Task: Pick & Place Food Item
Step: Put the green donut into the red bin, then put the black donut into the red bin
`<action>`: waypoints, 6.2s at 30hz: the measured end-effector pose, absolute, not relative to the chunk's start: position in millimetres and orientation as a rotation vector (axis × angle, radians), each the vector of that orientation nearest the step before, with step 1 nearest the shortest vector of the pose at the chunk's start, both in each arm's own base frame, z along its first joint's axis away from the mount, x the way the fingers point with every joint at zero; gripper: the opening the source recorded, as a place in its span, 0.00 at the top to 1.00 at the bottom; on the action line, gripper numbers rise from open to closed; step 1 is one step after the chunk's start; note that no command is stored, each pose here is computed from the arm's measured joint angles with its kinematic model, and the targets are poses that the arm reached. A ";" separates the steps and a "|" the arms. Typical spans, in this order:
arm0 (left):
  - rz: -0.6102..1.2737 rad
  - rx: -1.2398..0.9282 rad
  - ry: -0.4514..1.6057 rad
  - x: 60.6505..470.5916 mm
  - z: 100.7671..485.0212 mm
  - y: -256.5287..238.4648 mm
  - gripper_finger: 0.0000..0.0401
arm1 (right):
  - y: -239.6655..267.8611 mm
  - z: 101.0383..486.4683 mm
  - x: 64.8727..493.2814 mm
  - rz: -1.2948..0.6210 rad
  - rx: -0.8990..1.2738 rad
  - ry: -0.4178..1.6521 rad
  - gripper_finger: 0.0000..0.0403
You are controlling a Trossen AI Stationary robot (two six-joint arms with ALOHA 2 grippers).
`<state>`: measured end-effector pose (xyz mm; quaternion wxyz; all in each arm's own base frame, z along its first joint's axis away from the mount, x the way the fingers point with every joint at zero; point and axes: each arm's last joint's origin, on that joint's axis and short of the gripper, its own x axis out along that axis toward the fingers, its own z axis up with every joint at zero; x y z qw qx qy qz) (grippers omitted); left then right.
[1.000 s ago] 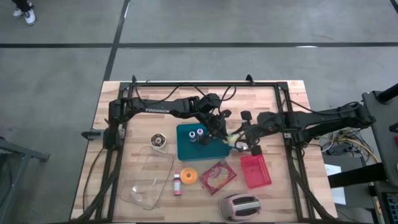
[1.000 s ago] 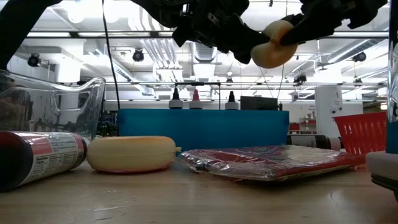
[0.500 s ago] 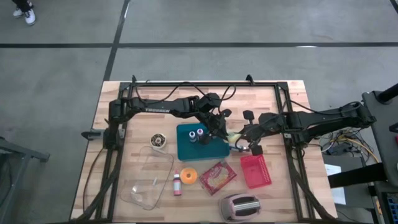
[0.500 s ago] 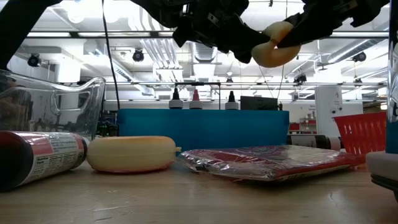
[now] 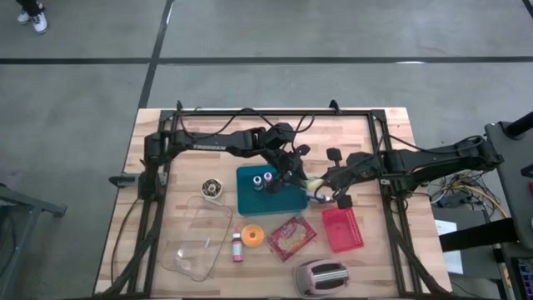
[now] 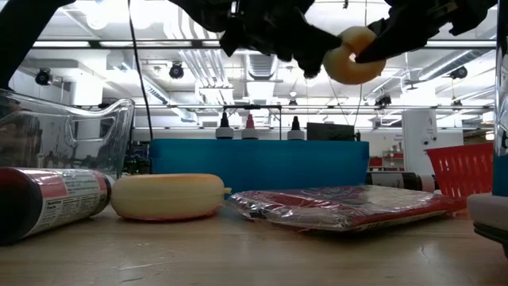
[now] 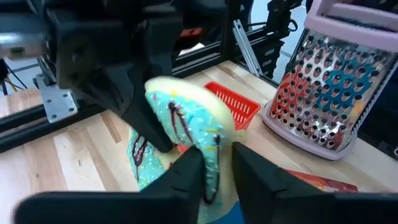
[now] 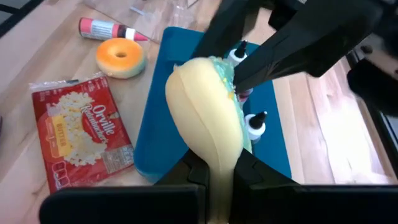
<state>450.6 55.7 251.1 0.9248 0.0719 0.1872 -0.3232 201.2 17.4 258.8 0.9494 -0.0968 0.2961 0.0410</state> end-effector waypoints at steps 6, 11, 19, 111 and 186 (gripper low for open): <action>-0.653 0.159 0.364 445.1 264.4 56.4 0.60 | 17.4 259.1 201.1 0.083 -0.197 0.603 0.97; -0.642 0.171 0.328 443.3 274.3 58.2 0.49 | 18.5 254.9 199.4 0.092 -0.201 0.636 0.97; -0.609 0.122 0.377 434.0 277.9 72.6 0.42 | 22.0 251.2 191.3 0.041 -0.166 0.713 0.97; -0.114 0.201 0.168 218.1 300.9 41.2 0.42 | 110.8 199.6 166.3 -0.146 0.026 1.027 0.36; 0.391 -0.505 0.642 154.0 200.0 42.2 0.42 | -11.5 253.9 163.8 -0.216 0.014 0.228 0.44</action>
